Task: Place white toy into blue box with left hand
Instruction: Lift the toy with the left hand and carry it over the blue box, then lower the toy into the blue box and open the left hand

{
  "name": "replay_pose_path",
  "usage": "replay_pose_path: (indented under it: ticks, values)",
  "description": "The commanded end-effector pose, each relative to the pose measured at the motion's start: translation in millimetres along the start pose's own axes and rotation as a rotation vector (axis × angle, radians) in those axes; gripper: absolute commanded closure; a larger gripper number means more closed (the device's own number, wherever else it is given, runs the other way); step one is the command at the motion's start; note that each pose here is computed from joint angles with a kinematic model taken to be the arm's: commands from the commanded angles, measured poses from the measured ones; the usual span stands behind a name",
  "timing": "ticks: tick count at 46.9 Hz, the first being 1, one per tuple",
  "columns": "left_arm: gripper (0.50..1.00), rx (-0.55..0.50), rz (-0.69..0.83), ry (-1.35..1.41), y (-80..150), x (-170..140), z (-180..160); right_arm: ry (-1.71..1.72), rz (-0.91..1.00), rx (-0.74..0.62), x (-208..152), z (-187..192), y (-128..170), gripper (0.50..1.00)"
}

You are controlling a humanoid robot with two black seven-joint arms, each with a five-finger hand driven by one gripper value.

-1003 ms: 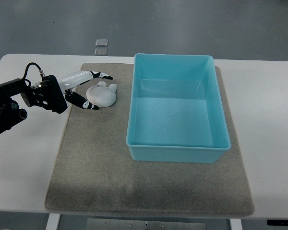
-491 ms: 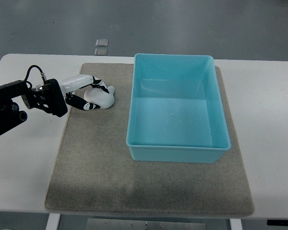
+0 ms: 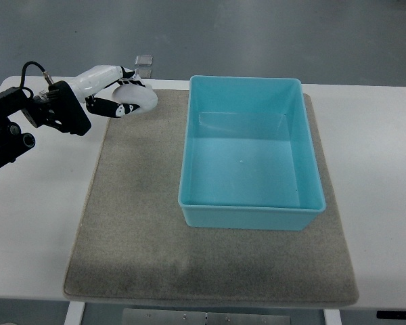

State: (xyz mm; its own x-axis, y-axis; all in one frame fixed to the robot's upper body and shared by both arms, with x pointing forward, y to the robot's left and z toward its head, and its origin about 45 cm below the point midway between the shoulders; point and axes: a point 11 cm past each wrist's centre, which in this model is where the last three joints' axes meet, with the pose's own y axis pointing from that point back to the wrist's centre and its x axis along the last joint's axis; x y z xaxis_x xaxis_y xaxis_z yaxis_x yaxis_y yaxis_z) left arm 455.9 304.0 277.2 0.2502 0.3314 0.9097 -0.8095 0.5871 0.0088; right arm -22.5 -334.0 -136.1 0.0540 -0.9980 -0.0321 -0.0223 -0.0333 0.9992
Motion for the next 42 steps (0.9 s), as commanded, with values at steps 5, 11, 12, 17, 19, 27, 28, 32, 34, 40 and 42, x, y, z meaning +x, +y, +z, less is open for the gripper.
replay_pose_path:
  ticks: [5, 11, 12, 17, 19, 27, 28, 32, 34, 40, 42]
  values:
    - [1.000, -0.138, 0.039, 0.015, -23, 18, 46, 0.000, 0.000, 0.000, 0, 0, 0, 0.564]
    - [1.000, -0.273, 0.021, 0.036, -36, 13, 91, 0.000, 0.000, 0.000, 0, 0, 0, 0.564]
    - [1.000, -0.291, 0.017, 0.041, -37, 11, 97, 0.000, 0.000, 0.000, 0, 0, 0, 0.564]
    - [1.000, -0.395, -0.022, 0.076, -46, -8, 134, 0.000, 0.000, 0.000, 0, 0, 0, 0.564]
    - [1.000, -0.425, -0.044, 0.092, -49, -18, 146, 0.000, 0.000, 0.000, 0, 0, 0, 0.564]
    - [1.000, -0.471, -0.169, 0.075, -51, -67, 163, -0.001, 0.000, 0.001, 0, 0, 0, 0.564]
    - [1.000, -0.471, -0.180, 0.072, -50, -71, 163, -0.001, 0.000, 0.001, 0, 0, 0, 0.564]
    - [1.000, -0.471, -0.213, 0.063, -49, -82, 162, 0.000, 0.000, 0.000, 0, 0, 0, 0.564]
    - [0.988, -0.466, -0.226, 0.061, -49, -87, 160, 0.000, 0.000, 0.000, 0, 0, 0, 0.564]
    - [0.890, -0.463, -0.270, 0.060, -46, -102, 160, 0.000, 0.000, 0.000, 0, 0, 0, 0.564]
    - [0.819, -0.462, -0.280, 0.059, -45, -105, 159, 0.000, 0.000, 0.000, 0, 0, 0, 0.564]
